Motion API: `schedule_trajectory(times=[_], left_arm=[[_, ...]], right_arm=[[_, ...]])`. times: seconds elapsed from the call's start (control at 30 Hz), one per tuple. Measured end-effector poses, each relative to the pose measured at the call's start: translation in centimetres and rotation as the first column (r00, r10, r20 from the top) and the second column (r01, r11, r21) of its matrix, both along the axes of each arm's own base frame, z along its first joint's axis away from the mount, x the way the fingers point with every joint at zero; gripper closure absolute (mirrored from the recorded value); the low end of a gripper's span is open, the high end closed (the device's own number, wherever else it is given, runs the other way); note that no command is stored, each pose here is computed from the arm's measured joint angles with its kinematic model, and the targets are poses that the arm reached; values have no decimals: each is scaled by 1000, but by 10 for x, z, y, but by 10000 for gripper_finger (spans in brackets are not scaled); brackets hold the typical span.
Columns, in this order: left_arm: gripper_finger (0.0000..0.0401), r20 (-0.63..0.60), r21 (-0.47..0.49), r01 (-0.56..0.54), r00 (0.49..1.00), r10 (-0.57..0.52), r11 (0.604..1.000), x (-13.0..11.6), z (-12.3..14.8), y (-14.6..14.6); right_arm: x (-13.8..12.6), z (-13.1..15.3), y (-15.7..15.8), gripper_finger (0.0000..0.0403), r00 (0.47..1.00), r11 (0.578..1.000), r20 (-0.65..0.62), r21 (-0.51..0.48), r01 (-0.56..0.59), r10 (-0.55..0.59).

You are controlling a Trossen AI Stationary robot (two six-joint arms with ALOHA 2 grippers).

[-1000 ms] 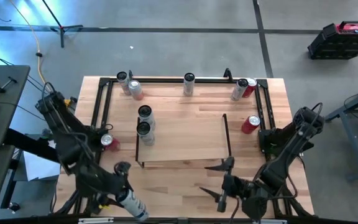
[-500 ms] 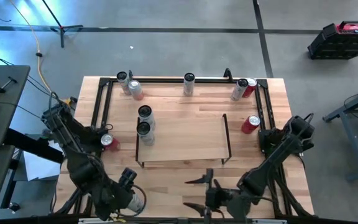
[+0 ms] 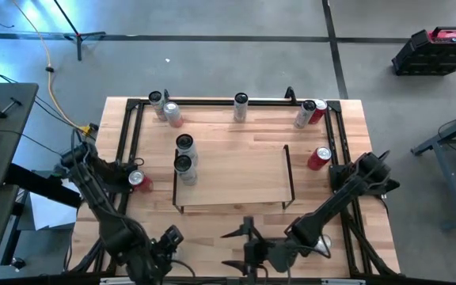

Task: Place canned beverage on shelf
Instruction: Put the white blue soda can aligned with the other white blue soda cans on the shelf

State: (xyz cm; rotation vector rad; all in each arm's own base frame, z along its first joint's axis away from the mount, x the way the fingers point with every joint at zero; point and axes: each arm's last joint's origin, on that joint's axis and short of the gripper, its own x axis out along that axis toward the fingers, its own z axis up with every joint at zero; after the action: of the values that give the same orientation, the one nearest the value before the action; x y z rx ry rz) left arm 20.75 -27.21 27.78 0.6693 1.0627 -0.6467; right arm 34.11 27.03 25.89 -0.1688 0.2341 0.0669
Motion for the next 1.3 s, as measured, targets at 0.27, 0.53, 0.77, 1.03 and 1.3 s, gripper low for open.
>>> schedule_trajectory(times=[0.27,0.53,0.77,1.03,1.3], left_arm=[[162,-7,8,-18,1000,18,1000,9,-2,6],[162,-12,16,-29,1000,29,999,18,-13,14],[154,9,4,-60,998,60,998,27,-15,19],[126,30,-21,-139,990,140,990,29,-14,19],[118,23,-46,-211,977,212,977,31,-14,21]], right_arm=[[14,-12,-4,89,999,998,-2,36,-54,54],[20,-15,-10,89,998,994,-22,86,-64,66],[29,-25,-18,89,995,994,-56,77,-84,88],[40,-42,-24,89,990,992,-95,80,-100,107],[45,-46,-28,89,983,986,-114,101,-130,141]])
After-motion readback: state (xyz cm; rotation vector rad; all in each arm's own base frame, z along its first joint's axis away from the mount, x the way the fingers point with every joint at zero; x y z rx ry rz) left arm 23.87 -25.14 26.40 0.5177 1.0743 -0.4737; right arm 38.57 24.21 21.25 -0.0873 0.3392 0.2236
